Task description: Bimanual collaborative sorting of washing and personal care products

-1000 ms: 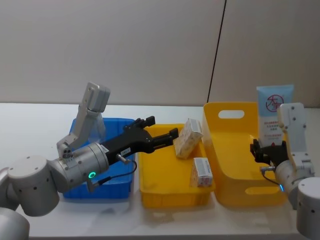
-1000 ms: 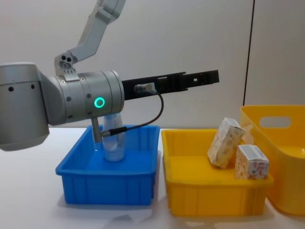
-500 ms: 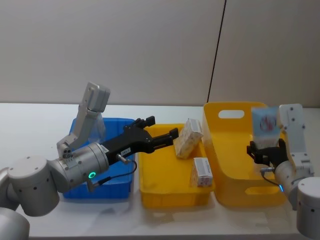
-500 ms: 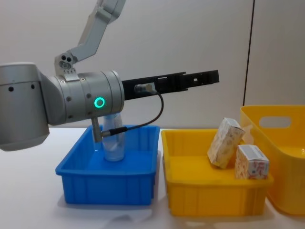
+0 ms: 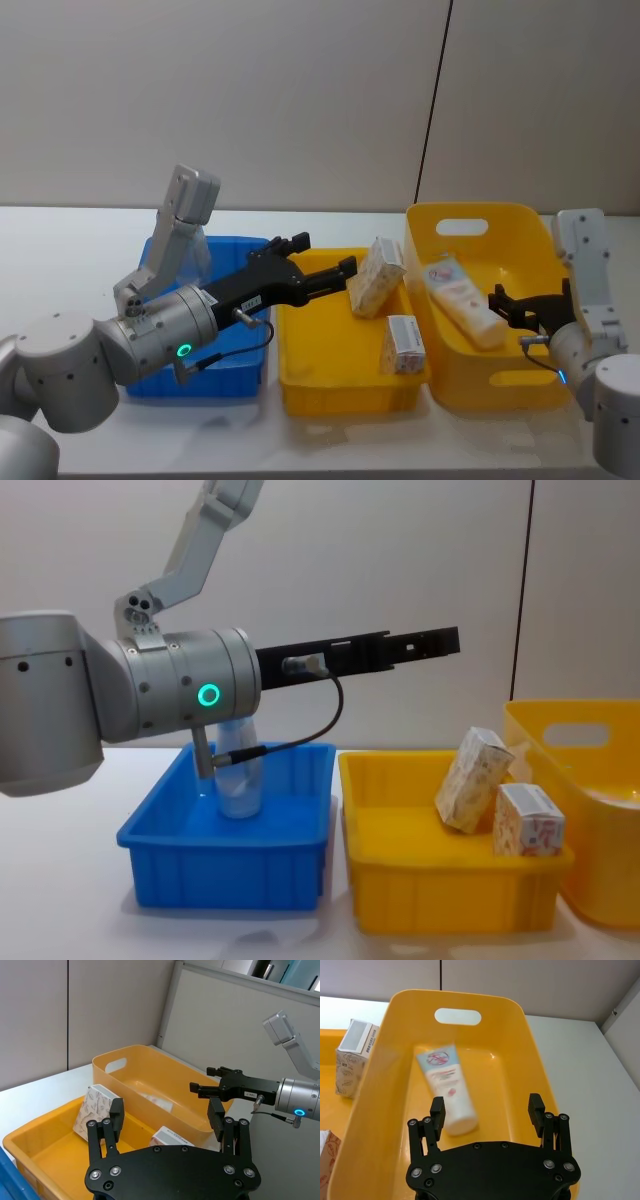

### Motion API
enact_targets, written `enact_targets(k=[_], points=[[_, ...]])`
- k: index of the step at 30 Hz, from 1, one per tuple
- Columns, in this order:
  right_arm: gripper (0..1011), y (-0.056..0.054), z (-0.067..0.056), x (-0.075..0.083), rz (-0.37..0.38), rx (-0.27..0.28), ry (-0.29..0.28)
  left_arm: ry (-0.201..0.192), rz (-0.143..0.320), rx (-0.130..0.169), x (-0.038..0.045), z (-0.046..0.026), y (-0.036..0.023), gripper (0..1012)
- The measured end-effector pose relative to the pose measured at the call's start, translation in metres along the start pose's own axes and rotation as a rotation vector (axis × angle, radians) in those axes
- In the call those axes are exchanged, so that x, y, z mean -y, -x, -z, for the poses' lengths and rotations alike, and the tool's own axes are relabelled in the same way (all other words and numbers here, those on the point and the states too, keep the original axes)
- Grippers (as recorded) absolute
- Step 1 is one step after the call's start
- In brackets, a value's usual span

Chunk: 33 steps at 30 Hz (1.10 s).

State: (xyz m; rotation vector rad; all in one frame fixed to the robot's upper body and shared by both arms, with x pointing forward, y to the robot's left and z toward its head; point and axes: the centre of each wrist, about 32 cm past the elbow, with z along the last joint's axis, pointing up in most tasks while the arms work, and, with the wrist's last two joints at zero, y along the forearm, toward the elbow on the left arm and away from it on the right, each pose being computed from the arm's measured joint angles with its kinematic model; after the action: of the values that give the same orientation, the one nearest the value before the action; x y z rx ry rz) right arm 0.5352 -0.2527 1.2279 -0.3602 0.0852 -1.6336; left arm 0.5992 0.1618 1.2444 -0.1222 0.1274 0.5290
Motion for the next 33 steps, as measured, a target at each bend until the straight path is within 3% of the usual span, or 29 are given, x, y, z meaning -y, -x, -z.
enact_targets(k=[9, 16, 33], points=[[1003, 0.0, 0.0, 0.0, -0.002, 0.0, 0.001, 0.0, 0.0, 0.0, 0.0, 0.0, 0.0, 1001], [1004, -0.002, -0.002, 0.004, -0.035, -0.011, -0.031, 0.0, 0.0, 0.0, 0.0, 0.0, 0.0, 1001], [1003, -0.008, -0.011, 0.023, -0.232, -0.024, -0.144, 0.0, 0.0, 0.0, 0.0, 0.0, 0.0, 1001]])
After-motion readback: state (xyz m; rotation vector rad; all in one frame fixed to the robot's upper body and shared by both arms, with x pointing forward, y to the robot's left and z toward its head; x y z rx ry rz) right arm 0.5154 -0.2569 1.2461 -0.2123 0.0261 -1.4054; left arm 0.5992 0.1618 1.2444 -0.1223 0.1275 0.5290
